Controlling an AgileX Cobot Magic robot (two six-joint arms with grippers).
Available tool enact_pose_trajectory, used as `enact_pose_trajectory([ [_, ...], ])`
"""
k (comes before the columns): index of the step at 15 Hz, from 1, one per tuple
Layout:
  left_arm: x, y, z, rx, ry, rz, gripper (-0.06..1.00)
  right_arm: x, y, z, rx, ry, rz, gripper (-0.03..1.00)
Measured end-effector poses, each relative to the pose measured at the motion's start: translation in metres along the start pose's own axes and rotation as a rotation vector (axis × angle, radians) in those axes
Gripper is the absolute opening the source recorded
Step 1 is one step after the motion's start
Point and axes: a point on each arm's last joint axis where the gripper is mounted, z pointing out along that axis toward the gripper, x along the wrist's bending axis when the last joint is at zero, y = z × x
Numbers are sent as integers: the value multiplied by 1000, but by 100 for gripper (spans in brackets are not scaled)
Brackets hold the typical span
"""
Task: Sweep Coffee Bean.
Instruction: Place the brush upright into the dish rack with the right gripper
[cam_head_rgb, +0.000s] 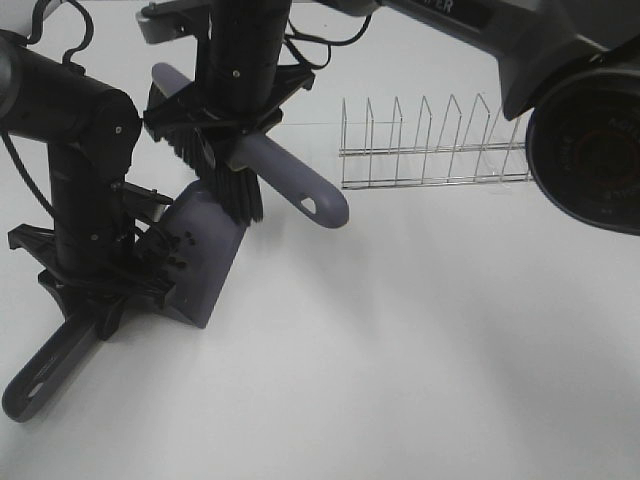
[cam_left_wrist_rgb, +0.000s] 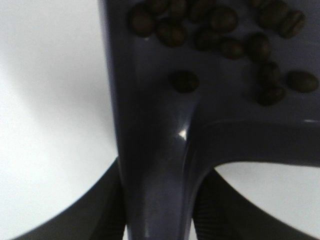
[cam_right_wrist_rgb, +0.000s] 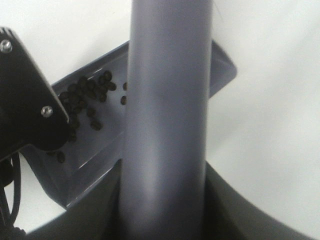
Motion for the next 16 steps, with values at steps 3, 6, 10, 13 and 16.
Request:
enact_pose_trajectory([
  [3,0,0,0,0,0,-3,33,-8,9,-48,-97,-105,26,28],
  [6,0,0,0,0,0,-4,33,-17,12,-82,-157,-198,3,28],
  [10,0,0,0,0,0,-4,33,-53,-5,-105,-124,-142,128,28],
  [13,0,0,0,-3,-1,-8,33,-99,-42,-146,-90,-98,276,28],
  [16,-1,0,0,-3,-2,-8,33,-113,-86,-159,-7,-130,307,28],
])
